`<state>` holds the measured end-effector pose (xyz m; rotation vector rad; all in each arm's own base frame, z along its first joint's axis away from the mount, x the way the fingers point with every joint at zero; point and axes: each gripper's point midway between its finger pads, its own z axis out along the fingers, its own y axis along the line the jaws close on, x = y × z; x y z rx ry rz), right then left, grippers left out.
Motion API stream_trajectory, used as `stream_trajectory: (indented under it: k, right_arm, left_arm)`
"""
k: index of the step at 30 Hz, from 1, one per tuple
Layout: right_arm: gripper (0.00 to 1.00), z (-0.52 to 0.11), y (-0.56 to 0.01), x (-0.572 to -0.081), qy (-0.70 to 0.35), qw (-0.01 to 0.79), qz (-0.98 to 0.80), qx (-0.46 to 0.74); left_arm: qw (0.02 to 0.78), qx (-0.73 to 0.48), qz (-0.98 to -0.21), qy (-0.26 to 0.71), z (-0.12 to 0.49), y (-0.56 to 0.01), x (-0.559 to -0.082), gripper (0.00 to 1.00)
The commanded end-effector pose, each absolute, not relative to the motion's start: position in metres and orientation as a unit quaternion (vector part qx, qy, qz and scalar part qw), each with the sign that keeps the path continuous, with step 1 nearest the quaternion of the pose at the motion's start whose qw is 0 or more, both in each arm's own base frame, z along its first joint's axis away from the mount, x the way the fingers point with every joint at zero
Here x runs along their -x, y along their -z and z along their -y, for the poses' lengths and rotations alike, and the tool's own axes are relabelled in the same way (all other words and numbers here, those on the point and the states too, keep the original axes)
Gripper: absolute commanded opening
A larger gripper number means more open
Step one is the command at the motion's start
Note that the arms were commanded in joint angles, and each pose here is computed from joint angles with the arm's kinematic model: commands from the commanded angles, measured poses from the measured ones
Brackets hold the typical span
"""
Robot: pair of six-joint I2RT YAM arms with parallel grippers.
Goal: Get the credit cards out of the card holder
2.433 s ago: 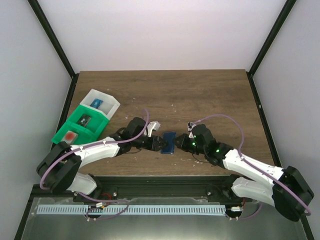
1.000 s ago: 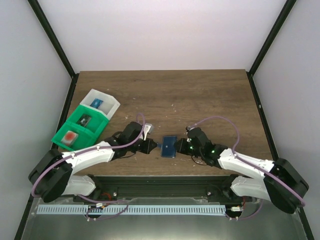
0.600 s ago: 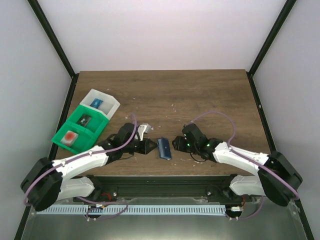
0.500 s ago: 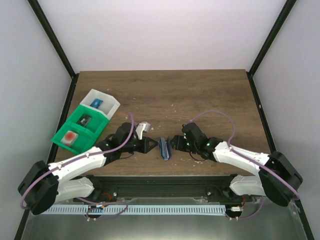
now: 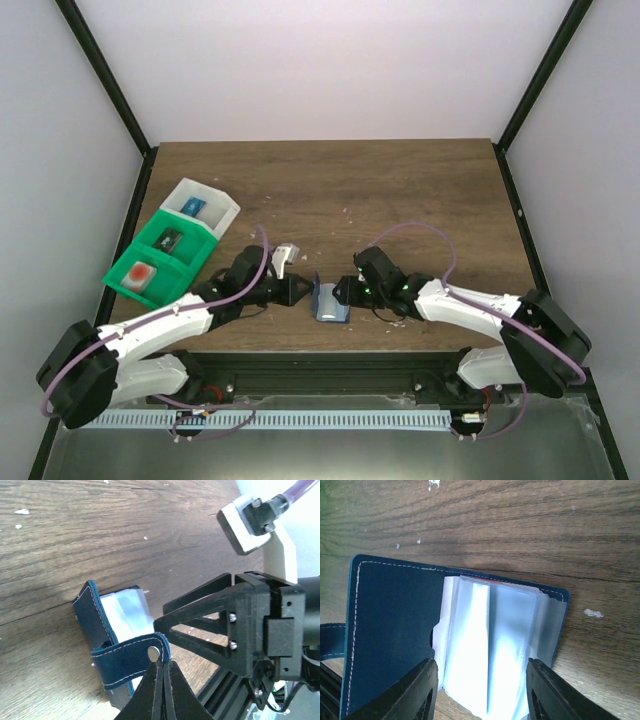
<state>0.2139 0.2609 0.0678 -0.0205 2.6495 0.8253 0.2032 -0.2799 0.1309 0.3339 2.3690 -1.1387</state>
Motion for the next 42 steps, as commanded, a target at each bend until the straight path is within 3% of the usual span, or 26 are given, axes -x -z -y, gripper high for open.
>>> stream_trajectory:
  k: [1, 7, 12, 18, 24, 26, 30, 33, 42]
  right_arm:
    - [0.49, -0.269, -0.071, -0.214, -0.31, 0.181, -0.933, 0.007]
    - [0.53, -0.262, -0.051, -0.206, -0.31, 0.16, -0.937, -0.031]
    - [0.42, -0.261, -0.051, -0.203, -0.323, 0.162, -0.931, -0.036]
    - [0.41, -0.269, -0.05, -0.202, -0.344, 0.152, -0.926, -0.036]
    - [0.32, -0.277, -0.054, -0.203, -0.363, 0.151, -0.919, -0.028]
    - [0.29, -0.279, -0.056, -0.203, -0.367, 0.153, -0.917, -0.022]
    - [0.3, -0.279, -0.062, -0.205, -0.369, 0.164, -0.915, -0.017]
    - [0.33, -0.275, -0.062, -0.206, -0.355, 0.168, -0.92, -0.019]
    - [0.32, -0.259, -0.088, -0.204, -0.37, 0.212, -0.904, -0.027]
  left_arm:
    - [0.246, -0.111, -0.885, 0.379, 0.266, -0.112, -0.205, 0.0]
    - [0.248, -0.068, -0.918, 0.303, 0.241, -0.09, -0.214, 0.0]
    - [0.239, -0.043, -0.937, 0.251, 0.224, -0.076, -0.217, 0.0]
    - [0.224, -0.049, -0.929, 0.29, 0.24, -0.082, -0.214, 0.29]
    - [0.202, -0.06, -0.93, 0.3, 0.244, -0.063, -0.208, 0.34]
    - [0.195, -0.065, -0.933, 0.297, 0.244, -0.056, -0.206, 0.3]
    - [0.185, -0.077, -0.93, 0.307, 0.249, -0.051, -0.201, 0.1]
    - [0.182, -0.078, -0.923, 0.33, 0.255, -0.055, -0.199, 0.0]
    - [0.167, -0.065, -0.915, 0.361, 0.261, -0.046, -0.194, 0.0]
